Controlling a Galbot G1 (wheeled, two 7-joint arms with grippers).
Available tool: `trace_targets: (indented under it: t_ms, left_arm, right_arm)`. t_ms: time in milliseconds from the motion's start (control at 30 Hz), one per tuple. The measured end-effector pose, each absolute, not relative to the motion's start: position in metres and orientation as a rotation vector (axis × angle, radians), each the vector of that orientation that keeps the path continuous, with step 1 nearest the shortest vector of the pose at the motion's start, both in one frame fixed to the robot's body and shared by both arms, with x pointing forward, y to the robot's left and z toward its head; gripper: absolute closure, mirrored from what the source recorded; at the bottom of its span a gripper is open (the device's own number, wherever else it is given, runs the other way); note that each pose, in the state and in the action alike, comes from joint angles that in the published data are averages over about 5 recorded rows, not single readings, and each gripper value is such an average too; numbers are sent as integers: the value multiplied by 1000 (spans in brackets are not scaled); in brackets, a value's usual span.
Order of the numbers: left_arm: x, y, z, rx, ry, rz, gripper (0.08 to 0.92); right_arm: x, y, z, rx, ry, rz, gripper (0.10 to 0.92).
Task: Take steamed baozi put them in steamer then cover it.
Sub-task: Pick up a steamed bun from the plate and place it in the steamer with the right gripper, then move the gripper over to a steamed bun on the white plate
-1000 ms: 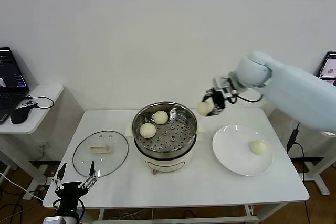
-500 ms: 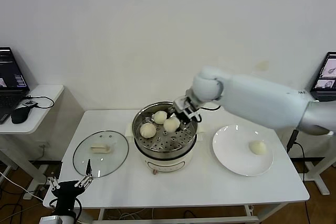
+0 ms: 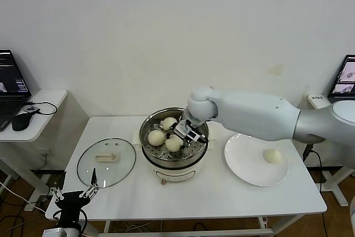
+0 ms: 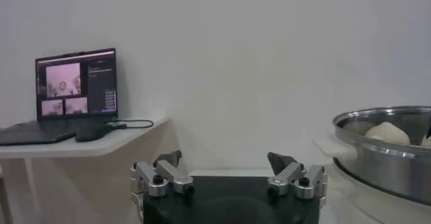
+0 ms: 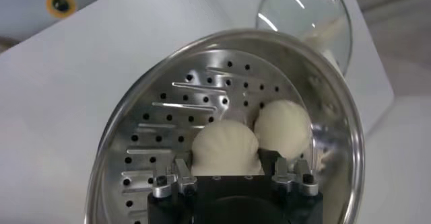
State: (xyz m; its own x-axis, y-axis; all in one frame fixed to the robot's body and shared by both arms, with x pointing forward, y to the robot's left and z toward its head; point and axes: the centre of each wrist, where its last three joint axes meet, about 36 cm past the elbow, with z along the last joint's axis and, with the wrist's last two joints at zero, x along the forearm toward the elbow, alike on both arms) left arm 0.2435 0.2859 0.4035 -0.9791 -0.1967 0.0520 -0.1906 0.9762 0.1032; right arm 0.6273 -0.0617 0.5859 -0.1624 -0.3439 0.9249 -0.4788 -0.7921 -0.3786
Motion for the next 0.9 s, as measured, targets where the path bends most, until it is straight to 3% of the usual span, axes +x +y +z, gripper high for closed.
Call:
trace_targets:
  t_ms: [300, 567, 900]
  left_arm:
    - [244, 286, 402, 299, -3060, -148, 177]
    - [243, 286, 404, 297, -3062, -150, 177]
    - [243, 288, 407, 297, -3068, -165, 177]
  right_arm:
    - [623, -55, 576, 2023, -883, 2142, 373]
    - [625, -58, 582, 2023, -863, 2168, 209]
    - [638, -82, 625, 1927, -1043, 2163, 199]
